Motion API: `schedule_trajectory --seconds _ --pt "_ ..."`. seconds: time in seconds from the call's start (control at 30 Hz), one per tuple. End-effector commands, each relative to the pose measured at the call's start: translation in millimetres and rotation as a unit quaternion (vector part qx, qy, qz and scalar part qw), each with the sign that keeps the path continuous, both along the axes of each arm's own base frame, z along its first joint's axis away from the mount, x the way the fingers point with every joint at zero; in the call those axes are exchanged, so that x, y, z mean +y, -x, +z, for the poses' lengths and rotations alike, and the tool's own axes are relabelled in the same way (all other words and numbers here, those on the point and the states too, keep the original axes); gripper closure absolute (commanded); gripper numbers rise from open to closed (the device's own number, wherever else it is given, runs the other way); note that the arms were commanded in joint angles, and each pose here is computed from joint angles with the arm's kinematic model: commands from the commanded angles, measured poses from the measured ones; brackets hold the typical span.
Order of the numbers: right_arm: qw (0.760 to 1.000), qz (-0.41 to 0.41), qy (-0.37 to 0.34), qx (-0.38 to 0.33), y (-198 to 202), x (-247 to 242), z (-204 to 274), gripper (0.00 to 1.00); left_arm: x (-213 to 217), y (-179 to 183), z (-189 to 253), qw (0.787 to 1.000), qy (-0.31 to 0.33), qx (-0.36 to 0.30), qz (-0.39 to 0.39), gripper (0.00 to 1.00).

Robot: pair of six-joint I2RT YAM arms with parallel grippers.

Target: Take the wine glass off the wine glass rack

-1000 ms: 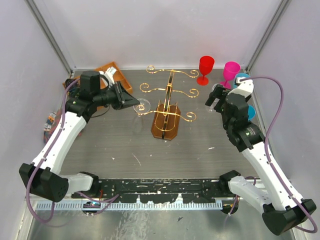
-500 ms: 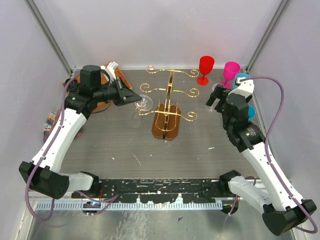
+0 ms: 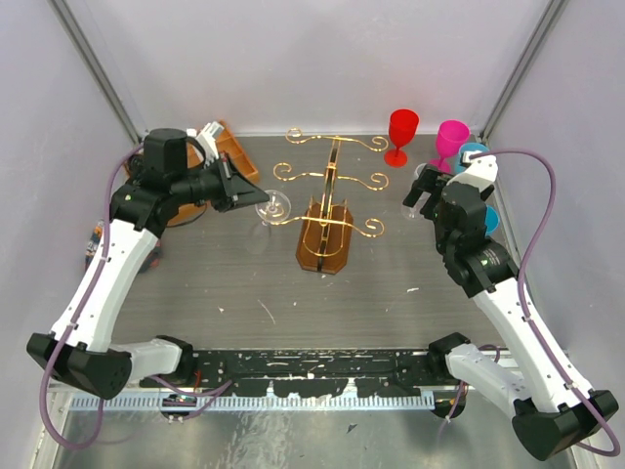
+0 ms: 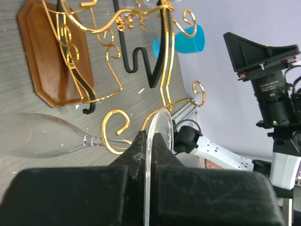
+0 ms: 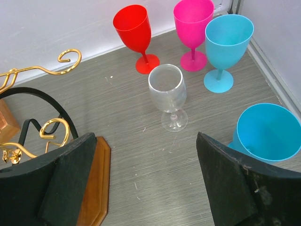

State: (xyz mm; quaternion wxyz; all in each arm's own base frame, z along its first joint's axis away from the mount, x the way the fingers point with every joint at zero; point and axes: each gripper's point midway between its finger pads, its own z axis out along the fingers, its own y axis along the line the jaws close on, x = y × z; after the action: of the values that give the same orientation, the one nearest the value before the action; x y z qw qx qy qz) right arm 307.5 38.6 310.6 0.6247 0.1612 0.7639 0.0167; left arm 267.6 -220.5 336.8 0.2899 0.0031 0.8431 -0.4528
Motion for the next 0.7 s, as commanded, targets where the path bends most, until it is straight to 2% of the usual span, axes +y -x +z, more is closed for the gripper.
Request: schedule_trajectory --seconds 0.0,0.17,0.4,0.57,0.67 --pt "0.999 -0.006 -0.015 -0.04 3.0 -2.5 29.9 0.07 -7.1 19.4 31.6 0.998 0.052 -0.018 -0.036 1.0" --pt "0.999 0.0 -0.029 -0.035 3.3 1.4 31.5 0.08 -25.5 22.8 49.3 0.989 0.126 -0.009 -0.078 1.0" --pt "0.997 0.039 -0.066 -0.009 0.4 22.6 41.0 0.08 -45.5 -2.7 56.3 0.98 0.169 -0.022 -0.098 1.0" --pt "0.99 0.084 -0.115 0.011 1.3 46.8 58.6 0.06 -53.3 -11.4 91.1 0.967 0.2 -0.093 -0.128 1.0" --pt "0.976 0.137 -0.17 0.011 5.5 72.3 79.3 0.05 -54.2 -5.6 113.3 0.958 0.202 -0.131 -0.155 1.0"
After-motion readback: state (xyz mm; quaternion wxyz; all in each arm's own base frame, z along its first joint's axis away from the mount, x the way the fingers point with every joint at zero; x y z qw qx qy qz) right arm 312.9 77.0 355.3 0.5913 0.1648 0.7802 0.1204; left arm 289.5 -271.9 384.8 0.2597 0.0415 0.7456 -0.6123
